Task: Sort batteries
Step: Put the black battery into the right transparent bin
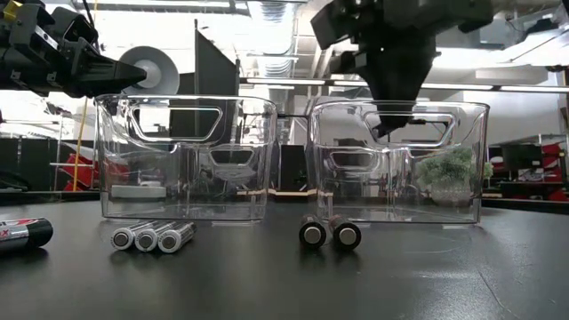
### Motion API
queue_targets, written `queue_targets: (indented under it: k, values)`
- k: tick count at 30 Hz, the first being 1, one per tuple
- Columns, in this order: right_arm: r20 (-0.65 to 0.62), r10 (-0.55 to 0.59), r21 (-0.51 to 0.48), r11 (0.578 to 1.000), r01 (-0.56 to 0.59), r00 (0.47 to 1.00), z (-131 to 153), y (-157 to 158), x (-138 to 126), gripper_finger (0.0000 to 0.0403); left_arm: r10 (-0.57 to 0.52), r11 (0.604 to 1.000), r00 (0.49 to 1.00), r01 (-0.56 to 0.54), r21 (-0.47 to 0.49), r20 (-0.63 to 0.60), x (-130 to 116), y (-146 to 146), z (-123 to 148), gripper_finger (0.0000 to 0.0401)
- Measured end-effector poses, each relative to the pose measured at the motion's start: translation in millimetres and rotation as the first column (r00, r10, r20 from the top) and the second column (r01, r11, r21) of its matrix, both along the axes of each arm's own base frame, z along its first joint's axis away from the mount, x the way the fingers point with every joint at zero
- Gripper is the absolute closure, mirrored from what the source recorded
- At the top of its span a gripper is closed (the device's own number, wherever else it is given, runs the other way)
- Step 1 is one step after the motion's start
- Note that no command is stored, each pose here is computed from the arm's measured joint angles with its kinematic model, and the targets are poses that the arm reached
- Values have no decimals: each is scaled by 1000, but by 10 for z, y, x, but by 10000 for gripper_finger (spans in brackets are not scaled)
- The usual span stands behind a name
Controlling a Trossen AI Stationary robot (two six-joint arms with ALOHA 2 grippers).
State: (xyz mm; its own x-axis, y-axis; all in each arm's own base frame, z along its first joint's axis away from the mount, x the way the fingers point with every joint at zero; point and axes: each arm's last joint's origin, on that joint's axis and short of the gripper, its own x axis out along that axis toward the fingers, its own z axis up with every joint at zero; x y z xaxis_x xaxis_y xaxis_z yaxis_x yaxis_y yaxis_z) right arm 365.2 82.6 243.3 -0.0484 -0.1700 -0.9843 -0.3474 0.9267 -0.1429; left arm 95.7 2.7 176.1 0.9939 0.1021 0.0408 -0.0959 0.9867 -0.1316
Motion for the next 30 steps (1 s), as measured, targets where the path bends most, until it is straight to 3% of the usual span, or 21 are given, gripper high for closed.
queue_targets:
  k: [12,22,30]
  values:
    - [69,-36,40,999,34,997,-230,20,52,325,0,1000,1000,0,0,0,0,0,0,401]
    - [104,-54,50,998,49,993,-231,28,82,324,0,1000,1000,0,0,0,0,0,0,401]
    - [110,-59,73,996,51,992,-232,59,86,260,0,1000,1000,0,0,0,0,0,0,401]
